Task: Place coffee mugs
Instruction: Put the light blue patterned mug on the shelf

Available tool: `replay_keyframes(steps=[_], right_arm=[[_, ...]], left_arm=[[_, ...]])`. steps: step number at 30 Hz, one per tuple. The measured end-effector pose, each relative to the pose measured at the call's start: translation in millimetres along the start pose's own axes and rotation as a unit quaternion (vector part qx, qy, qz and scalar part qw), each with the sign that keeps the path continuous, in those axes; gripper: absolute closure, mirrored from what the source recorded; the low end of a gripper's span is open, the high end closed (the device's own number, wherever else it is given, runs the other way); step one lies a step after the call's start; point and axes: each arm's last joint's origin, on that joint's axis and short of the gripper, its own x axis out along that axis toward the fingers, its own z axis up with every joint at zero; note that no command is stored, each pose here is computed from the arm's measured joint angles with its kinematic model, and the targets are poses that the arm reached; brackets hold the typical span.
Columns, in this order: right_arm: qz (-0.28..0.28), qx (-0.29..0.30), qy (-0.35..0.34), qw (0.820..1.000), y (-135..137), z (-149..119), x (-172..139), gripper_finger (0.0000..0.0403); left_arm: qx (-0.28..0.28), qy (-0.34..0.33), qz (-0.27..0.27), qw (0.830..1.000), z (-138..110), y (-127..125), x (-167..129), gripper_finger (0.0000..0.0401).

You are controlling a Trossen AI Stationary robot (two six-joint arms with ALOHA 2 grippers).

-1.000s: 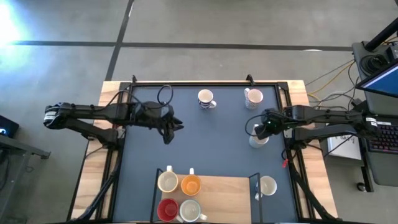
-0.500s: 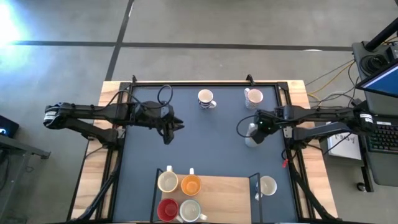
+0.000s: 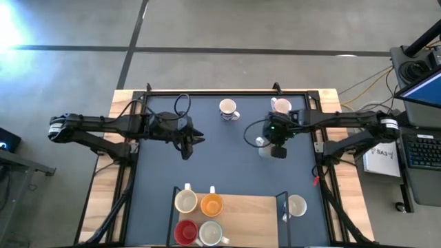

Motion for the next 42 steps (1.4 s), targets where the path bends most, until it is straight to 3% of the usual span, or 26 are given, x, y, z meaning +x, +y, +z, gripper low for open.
replay_keyframes(steps=[3, 8, 12, 17, 20, 30, 42], right_arm=[[0.002, -0.105, 0.005, 0.994, -1.6, 13.9, 5.0, 0.0389], [0.026, -0.265, 0.022, 0.964, -2.3, 28.3, 20.0, 0.0389], [0.083, -0.328, 0.009, 0.941, 0.6, 38.2, 31.3, 0.0389], [0.095, -0.365, 0.01, 0.926, 0.7, 50.2, 41.2, 0.0389], [0.096, -0.358, 0.015, 0.929, 0.5, 54.5, 45.1, 0.0389], [0.098, -0.243, 0.04, 0.964, 0.6, 59.6, 55.8, 0.0366], [0.086, -0.152, 0.026, 0.984, -1.4, 72.4, 33.6, 0.0363]], left_arm=[[0.003, 0.002, -0.004, 1.0, -1.0, -2.3, -0.3, 0.0317], [0.008, 0.01, -0.009, 1.0, -3.3, -5.5, -0.8, 0.0317], [0.011, 0.015, -0.01, 1.0, -4.6, -6.5, -1.3, 0.0317], [0.011, 0.017, -0.009, 1.0, -5.0, -6.2, -1.9, 0.0317], [0.011, 0.017, -0.009, 1.0, -5.0, -6.2, -1.9, 0.0317], [0.011, 0.017, -0.009, 1.0, -5.0, -6.1, -2.2, 0.0317], [0.012, 0.018, -0.011, 1.0, -5.1, -6.5, -2.3, 0.0317]])
